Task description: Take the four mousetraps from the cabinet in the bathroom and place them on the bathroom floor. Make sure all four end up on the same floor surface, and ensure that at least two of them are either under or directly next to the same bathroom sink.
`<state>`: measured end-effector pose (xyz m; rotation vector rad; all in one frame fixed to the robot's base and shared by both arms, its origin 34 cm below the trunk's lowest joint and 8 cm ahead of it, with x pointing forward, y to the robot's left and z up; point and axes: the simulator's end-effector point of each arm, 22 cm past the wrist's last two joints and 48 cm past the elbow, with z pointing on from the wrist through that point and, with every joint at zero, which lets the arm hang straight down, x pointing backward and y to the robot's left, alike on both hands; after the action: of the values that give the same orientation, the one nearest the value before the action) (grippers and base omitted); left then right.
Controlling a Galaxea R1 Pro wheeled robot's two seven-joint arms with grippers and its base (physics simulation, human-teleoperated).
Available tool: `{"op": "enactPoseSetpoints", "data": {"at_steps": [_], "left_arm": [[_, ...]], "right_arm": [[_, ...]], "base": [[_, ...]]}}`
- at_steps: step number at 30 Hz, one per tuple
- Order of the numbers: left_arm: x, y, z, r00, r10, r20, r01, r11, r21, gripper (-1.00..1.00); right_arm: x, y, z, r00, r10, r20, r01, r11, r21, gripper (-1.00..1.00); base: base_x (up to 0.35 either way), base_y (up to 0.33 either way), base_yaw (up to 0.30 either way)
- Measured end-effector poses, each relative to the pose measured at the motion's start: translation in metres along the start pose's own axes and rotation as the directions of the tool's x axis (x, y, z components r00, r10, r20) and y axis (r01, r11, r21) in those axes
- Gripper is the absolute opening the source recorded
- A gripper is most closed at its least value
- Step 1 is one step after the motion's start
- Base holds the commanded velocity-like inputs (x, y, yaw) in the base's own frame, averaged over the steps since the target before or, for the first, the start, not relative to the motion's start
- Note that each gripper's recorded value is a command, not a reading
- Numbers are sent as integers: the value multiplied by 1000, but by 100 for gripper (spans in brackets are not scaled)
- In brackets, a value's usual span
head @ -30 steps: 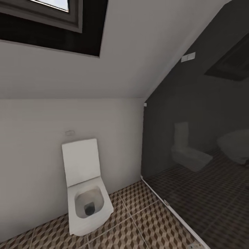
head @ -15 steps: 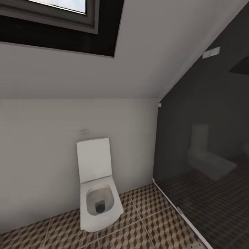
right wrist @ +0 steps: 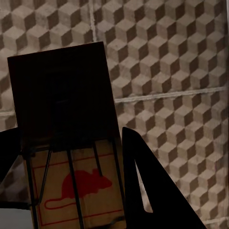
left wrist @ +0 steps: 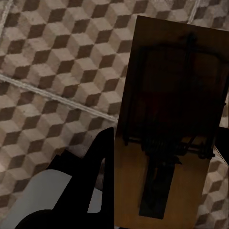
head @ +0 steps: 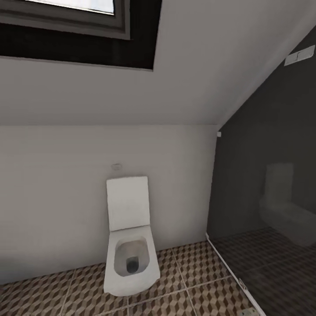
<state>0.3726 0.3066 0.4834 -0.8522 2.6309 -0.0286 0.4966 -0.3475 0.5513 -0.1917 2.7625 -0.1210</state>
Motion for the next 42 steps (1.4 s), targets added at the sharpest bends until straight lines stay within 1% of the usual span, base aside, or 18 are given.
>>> {"op": "enactPoseSetpoints", "data": {"at_steps": [10, 15, 25, 38, 42], "left_arm": [[0, 0, 0, 1000, -1, 0, 1, 1000, 1, -100], [0, -1, 0, 1000, -1, 0, 1, 1000, 1, -100], [0, -1, 0, 1000, 2, 2, -2, 1000, 1, -100], [-1, 0, 0, 1000, 4, 4, -4, 1000, 0, -100], [-1, 0, 0, 1000, 4, 4, -4, 1000, 0, -100]], "right_arm": [[0, 0, 0, 1000, 0, 0, 0, 1000, 0, -100], [0, 0, 0, 1000, 0, -1, 0, 1000, 0, -100], [0, -1, 0, 1000, 1, -1, -1, 1000, 1, -100], [1, -1, 0, 1000, 1, -1, -1, 1000, 1, -100], [1, -1, 0, 1000, 1, -1, -1, 1000, 1, -100]], "base": [[135, -208, 274], [115, -110, 233], [49, -13, 32], [291, 0, 1], [195, 0, 0]]}}
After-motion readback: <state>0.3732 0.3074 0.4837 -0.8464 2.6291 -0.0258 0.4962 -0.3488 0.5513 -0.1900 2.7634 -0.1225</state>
